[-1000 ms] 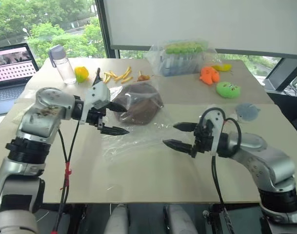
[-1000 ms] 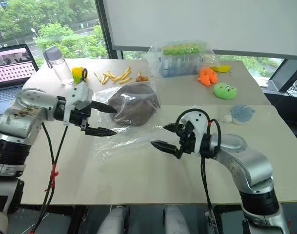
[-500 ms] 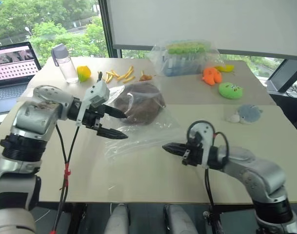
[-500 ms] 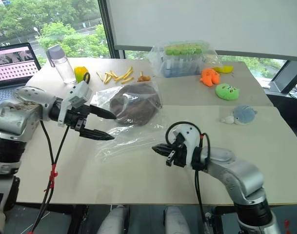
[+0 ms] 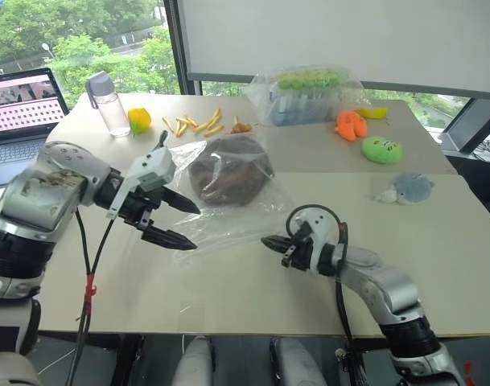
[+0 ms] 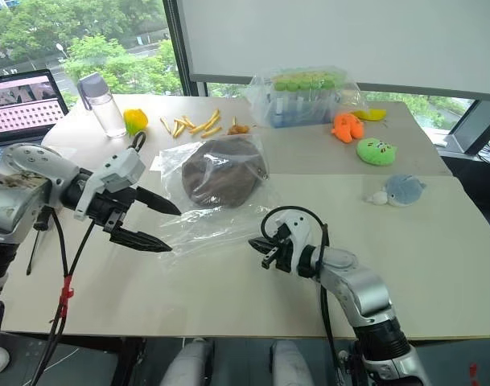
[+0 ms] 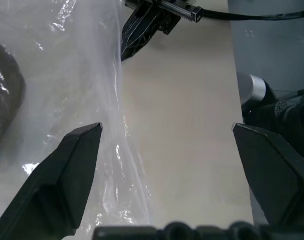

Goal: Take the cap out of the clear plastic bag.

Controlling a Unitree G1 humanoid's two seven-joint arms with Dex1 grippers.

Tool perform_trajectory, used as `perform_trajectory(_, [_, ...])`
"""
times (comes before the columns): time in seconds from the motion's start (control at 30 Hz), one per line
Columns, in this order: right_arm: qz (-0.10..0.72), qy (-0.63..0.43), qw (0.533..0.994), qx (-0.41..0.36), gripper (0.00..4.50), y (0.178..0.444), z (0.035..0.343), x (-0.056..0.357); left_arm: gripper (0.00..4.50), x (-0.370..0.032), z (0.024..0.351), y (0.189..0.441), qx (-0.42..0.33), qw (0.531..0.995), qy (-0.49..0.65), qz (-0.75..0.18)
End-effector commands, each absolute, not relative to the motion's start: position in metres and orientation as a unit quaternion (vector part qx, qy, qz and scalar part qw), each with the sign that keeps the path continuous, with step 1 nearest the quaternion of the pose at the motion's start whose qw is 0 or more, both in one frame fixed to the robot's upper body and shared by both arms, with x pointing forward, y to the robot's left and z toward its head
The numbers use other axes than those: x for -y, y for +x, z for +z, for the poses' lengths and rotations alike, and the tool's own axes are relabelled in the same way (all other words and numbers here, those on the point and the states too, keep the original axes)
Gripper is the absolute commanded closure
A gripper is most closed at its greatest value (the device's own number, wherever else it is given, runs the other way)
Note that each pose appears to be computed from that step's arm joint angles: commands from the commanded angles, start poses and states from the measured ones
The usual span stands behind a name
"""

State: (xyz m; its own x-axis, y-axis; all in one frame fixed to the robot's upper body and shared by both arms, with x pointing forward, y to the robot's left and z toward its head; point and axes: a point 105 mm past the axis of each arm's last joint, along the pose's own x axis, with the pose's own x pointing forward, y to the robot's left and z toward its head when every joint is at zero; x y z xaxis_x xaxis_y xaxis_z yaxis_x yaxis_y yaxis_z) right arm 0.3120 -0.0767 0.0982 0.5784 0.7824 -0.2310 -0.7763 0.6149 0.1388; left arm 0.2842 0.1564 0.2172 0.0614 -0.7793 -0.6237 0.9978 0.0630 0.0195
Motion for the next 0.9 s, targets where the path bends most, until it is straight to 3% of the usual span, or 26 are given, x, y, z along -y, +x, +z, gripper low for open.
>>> perform_trajectory(0.03, [0.441, -0.002, 0.893, -0.088, 4.44, 0.319, 0.114, 0.070, 0.00, -0.158, 0.223, 0.278, -0.231, 0.685, 0.248, -0.645])
perform_trajectory(0.2, [0.441, 0.044, 0.896, -0.037, 4.44, 0.323, 0.133, 0.065, 0.00, -0.161, 0.220, 0.276, -0.241, 0.683, 0.249, -0.643])
perform_trajectory(0.47, [0.495, 0.065, 0.866, 0.025, 4.44, 0.305, 0.178, 0.049, 0.00, -0.165, 0.216, 0.272, -0.254, 0.673, 0.260, -0.644])
perform_trajectory(0.63, [0.483, 0.047, 0.874, 0.019, 4.44, 0.313, 0.178, 0.048, 0.00, -0.163, 0.216, 0.275, -0.248, 0.677, 0.263, -0.641])
perform_trajectory(0.8, [0.420, -0.003, 0.907, -0.039, 4.44, 0.338, 0.147, 0.056, 0.00, -0.158, 0.221, 0.286, -0.226, 0.695, 0.262, -0.630])
perform_trajectory(0.9, [0.421, 0.010, 0.907, -0.027, 4.44, 0.339, 0.152, 0.054, 0.00, -0.155, 0.223, 0.292, -0.215, 0.703, 0.266, -0.624])
